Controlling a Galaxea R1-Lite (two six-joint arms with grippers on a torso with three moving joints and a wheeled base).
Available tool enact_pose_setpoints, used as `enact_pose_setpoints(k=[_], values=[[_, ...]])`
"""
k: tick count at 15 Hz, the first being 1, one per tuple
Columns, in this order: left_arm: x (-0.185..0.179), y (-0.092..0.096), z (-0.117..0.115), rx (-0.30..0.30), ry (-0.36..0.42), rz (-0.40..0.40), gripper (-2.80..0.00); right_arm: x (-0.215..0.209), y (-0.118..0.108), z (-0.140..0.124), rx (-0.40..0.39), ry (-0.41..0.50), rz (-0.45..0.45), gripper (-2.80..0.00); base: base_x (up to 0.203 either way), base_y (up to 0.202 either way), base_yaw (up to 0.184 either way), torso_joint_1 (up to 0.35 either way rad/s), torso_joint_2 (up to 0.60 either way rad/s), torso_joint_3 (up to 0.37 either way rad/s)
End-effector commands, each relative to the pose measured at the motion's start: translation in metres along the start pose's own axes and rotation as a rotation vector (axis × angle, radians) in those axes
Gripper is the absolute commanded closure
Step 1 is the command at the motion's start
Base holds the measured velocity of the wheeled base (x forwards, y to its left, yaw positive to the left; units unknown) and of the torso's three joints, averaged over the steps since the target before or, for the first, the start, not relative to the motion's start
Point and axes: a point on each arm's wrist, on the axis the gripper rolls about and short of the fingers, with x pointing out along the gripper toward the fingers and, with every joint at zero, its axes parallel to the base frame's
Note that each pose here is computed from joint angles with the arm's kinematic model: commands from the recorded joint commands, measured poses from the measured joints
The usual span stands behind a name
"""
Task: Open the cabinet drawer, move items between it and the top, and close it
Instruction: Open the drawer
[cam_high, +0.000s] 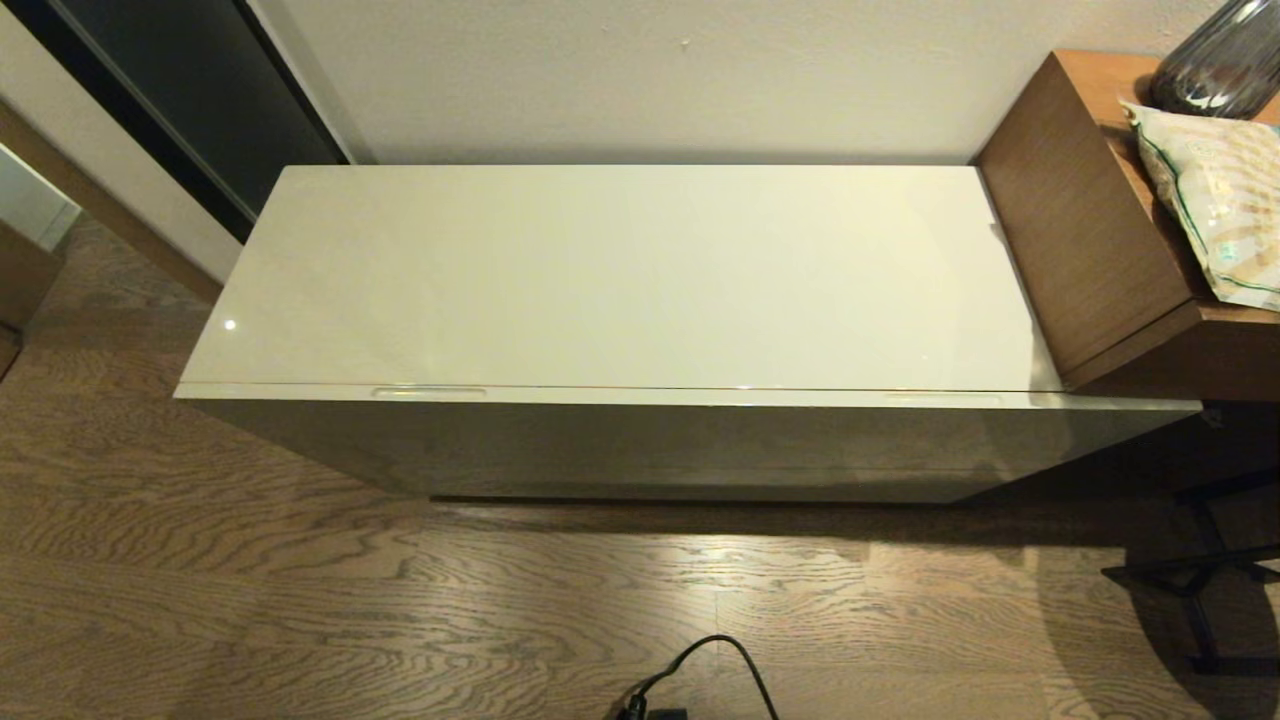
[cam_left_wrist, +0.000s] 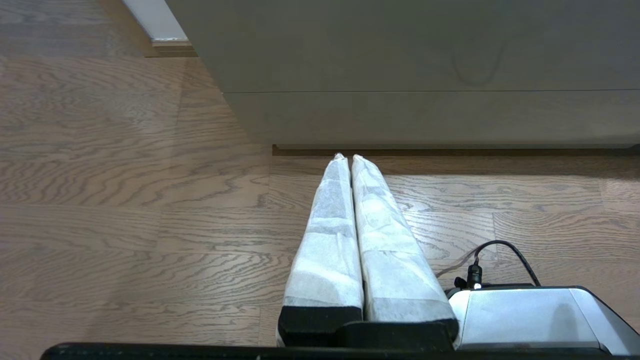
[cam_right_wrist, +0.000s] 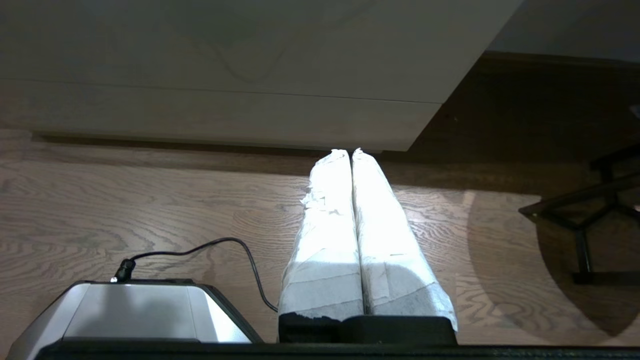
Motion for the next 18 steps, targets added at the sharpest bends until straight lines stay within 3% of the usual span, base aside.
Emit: enact_pose_setpoints(k=[1, 9, 18], values=[[0.0001, 0.0, 0.0001, 0.001, 0.001, 0.0, 0.0, 0.0, 0.0, 0.0006, -0.009, -0.01, 0.0, 0.0, 0.0, 0.0, 0.0, 0.0, 0.0, 0.0], [0.0001, 0.0, 0.0001, 0.001, 0.001, 0.001, 0.0, 0.0, 0.0002, 0.0006, -0.047, -0.011, 0.01, 0.0, 0.0, 0.0, 0.0, 0.0, 0.0, 0.0], [0.0001, 0.0, 0.0001, 0.001, 0.001, 0.0, 0.0, 0.0, 0.0002, 0.0006, -0.036, -0.011, 0.01, 0.0, 0.0, 0.0, 0.0, 0.0, 0.0, 0.0]])
